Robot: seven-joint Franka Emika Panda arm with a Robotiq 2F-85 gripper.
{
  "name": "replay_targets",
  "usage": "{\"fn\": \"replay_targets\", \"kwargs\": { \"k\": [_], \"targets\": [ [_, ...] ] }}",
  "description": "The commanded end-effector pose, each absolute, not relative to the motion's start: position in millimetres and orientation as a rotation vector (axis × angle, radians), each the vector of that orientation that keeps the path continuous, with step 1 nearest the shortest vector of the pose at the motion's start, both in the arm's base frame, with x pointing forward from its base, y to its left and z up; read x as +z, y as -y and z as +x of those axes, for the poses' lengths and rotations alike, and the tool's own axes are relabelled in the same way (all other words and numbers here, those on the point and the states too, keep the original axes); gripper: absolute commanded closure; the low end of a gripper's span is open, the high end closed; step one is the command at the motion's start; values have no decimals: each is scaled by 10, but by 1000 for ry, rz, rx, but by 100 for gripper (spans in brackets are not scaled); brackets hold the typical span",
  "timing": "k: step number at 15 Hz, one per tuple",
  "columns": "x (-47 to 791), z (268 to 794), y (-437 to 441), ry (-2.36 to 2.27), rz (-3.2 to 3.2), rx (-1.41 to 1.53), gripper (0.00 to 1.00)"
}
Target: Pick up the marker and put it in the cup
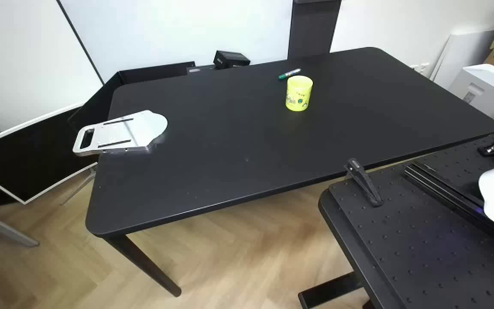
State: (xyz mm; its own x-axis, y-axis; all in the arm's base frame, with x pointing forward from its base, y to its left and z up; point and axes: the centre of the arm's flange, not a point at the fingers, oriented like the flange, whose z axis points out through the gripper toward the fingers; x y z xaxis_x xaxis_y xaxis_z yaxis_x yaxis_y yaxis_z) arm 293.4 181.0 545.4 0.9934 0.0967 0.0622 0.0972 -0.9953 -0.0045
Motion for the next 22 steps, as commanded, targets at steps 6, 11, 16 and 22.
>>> {"fn": "replay_targets", "kwargs": {
  "k": [6, 11, 16, 22],
  "targets": [
    [5457, 2933, -1810, 152, -3129, -99, 0],
    [5457, 2933, -1810, 152, -3129, -99, 0],
    [5460, 2933, -1803, 171, -3133, -82, 0],
    [5458, 2936, -1800, 204, -3136, -84, 0]
  ]
}}
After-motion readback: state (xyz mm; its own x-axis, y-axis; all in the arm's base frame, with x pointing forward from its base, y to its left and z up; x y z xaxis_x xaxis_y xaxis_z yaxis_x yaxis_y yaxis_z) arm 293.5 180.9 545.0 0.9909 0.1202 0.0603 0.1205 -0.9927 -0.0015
